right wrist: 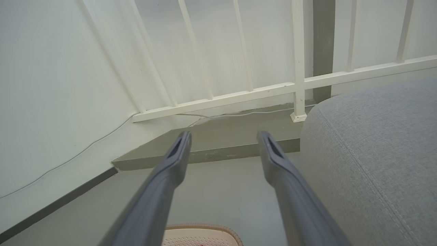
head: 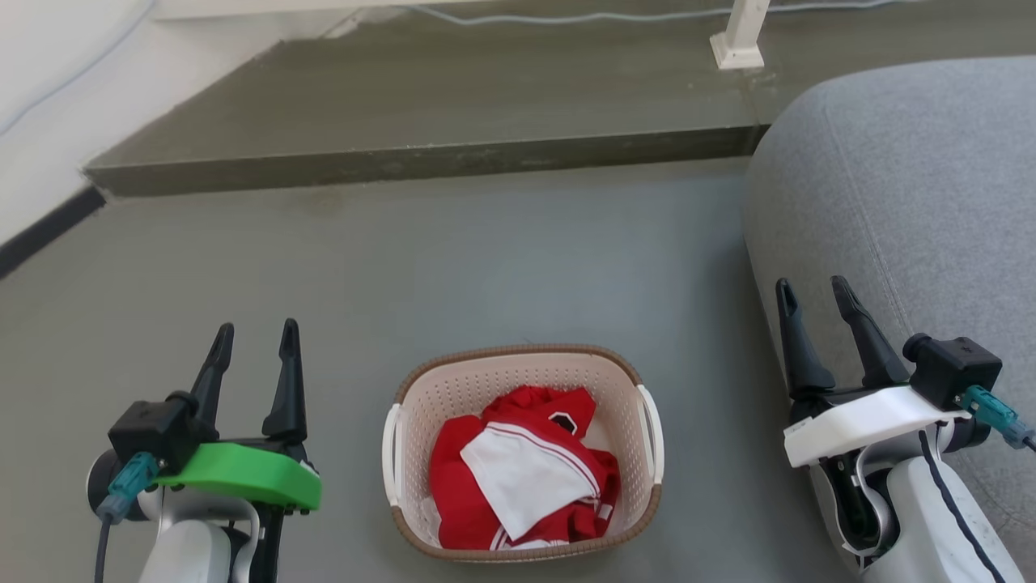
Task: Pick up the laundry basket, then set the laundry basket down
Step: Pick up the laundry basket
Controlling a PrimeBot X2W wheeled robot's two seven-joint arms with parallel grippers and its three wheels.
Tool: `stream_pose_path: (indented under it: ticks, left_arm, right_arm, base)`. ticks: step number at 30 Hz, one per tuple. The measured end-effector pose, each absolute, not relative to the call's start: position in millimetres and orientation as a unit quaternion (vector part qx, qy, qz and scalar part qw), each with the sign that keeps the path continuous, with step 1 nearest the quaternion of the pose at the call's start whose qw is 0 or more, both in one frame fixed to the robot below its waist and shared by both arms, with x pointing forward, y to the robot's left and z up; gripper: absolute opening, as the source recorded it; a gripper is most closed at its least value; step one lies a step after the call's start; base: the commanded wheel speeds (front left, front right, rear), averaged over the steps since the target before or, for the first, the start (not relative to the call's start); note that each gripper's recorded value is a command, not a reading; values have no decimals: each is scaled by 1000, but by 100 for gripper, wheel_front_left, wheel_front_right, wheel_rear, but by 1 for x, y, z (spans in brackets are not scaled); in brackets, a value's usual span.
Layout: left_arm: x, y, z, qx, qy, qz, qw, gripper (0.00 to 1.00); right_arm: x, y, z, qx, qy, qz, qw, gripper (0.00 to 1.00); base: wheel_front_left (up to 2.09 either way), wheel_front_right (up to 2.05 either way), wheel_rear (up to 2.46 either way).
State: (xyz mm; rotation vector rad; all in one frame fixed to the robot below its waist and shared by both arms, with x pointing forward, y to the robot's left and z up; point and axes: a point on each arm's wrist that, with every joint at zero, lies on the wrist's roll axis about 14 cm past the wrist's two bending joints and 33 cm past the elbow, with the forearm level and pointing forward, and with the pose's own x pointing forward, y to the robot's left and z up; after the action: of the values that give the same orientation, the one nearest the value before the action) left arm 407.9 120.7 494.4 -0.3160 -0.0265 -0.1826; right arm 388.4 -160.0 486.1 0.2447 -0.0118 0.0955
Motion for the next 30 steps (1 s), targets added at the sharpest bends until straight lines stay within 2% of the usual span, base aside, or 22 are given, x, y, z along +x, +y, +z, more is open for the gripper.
stream_pose_path:
  ticks: [11,30]
  left_arm:
    - [430,107,471,-166,16,-105,980,100]
    - [449,95,358,-187,164,-91,964,100]
  right_arm:
    - [403,-166,458,120,31,34,992,100]
    - [418,-168,357,118,170,21,978,100]
  base:
    - [0,0,0]
    - [0,0,0]
